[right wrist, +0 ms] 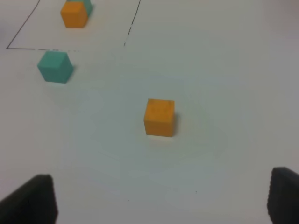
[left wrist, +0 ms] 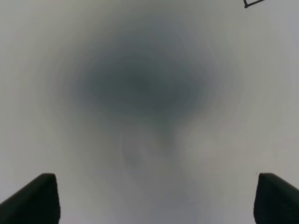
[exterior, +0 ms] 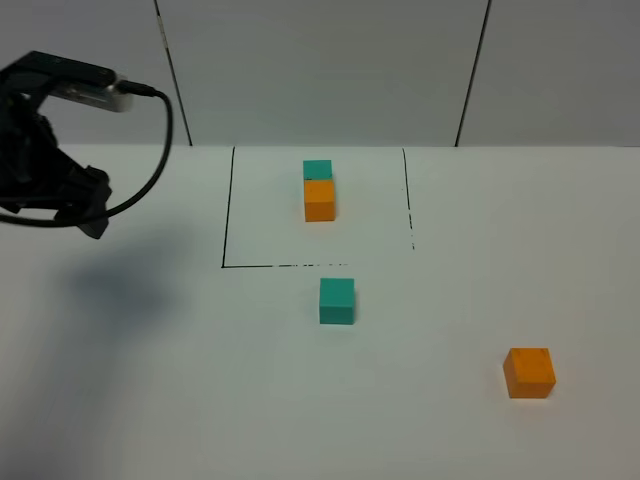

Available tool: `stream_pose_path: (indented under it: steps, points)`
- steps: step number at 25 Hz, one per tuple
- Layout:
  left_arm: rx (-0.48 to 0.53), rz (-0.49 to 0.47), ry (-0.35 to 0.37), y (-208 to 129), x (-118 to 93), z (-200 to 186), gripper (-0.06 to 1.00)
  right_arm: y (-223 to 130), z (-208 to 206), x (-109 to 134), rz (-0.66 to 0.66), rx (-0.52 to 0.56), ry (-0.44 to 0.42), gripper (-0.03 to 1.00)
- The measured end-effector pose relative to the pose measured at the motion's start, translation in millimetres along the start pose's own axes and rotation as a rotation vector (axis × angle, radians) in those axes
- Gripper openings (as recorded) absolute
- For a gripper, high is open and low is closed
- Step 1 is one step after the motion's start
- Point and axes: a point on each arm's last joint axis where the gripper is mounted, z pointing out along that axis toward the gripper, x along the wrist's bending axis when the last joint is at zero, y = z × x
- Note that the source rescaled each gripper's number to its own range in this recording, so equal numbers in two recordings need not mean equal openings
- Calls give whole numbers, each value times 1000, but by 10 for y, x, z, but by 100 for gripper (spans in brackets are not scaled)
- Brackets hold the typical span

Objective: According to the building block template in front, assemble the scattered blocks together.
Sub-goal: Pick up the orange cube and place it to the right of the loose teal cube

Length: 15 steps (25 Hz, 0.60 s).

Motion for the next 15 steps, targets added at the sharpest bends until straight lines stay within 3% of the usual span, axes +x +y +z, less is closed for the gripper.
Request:
stream_pose_path:
  steps: [6, 15]
  points:
    - [-179, -94, 73, -737, -59, -538, 75, 0, 0, 0, 0, 0, 0, 80]
    - [-450, -269, 267, -2033, -317, -1259, 75, 0, 0, 0, 0, 0, 0, 80]
